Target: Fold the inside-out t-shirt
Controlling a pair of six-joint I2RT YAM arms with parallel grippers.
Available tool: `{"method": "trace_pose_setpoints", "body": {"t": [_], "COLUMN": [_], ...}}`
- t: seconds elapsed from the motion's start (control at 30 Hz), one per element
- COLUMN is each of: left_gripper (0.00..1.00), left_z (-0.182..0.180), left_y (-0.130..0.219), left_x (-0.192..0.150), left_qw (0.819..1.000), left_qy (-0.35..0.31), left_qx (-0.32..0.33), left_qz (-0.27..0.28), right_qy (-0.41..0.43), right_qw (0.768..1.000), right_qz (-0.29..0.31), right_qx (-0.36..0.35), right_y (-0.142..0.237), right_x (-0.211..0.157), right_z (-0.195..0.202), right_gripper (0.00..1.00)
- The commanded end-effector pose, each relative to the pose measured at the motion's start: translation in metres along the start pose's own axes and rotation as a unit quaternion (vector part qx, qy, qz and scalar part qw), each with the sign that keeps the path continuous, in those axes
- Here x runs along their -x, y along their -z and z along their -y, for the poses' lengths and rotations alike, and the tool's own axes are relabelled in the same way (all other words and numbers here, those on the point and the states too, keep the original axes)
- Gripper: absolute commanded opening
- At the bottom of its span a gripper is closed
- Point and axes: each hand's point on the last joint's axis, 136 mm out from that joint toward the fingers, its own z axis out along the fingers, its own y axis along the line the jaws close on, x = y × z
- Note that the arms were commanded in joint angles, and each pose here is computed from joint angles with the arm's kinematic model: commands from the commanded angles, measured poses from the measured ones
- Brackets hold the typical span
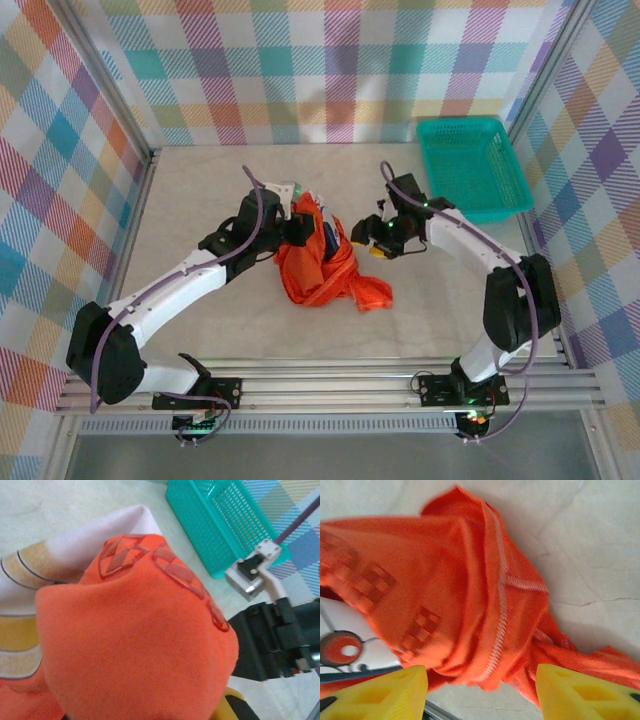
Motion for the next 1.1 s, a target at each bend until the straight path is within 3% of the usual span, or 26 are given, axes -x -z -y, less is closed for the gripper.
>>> {"method": "trace_pose_setpoints", "body": {"t": [0.0,0.13,0.4,0.57,0.63,0.67,0.8,0.9,1.07], "left_gripper": [0.0,0.0,0.0,0.0,0.0,0.0,0.0,0.0,0.0], "left_z": [-0.002,-0.001,-0.002,-0.002,-0.002,-0.001,0.006,0.007,0.001], "left_y": [-0.002,0.002,0.002,0.0,0.001,0.002,0.012,0.033,0.085], "left_x": [-0.002,0.005,0.006,0.005,0.006,0.008,0.031,0.071,0.16], "left_qw": [1.0,1.0,1.0,1.0,1.0,1.0,1.0,0.999,0.99], "left_qy": [0.006,0.008,0.01,0.014,0.016,0.016,0.016,0.03,0.093], "left_qx": [-0.004,-0.003,-0.002,-0.004,-0.004,-0.004,-0.006,0.003,-0.014], "left_qz": [-0.007,-0.002,-0.008,-0.011,-0.009,-0.008,0.006,0.022,0.102], "right_qy": [0.002,-0.009,0.029,0.037,0.032,0.029,0.021,0.012,0.007], "right_qw": [0.998,0.998,0.998,0.998,0.998,0.998,0.999,1.0,0.998], "right_qz": [-0.012,-0.023,0.015,0.001,-0.01,-0.012,-0.015,0.004,0.067], "right_qx": [0.055,0.059,0.048,0.054,0.056,0.053,0.035,0.025,0.009], "right_y": [-0.021,-0.032,0.0,-0.018,-0.032,-0.038,-0.051,-0.032,0.036], "right_x": [0.002,0.0,-0.007,-0.007,-0.002,0.001,0.01,0.022,0.045], "right_z": [-0.024,-0.023,-0.026,-0.035,-0.036,-0.036,-0.027,-0.012,0.022], "right_gripper": [0.55,0.56,0.66,0.65,0.58,0.49,0.03,0.0,0.0]}}
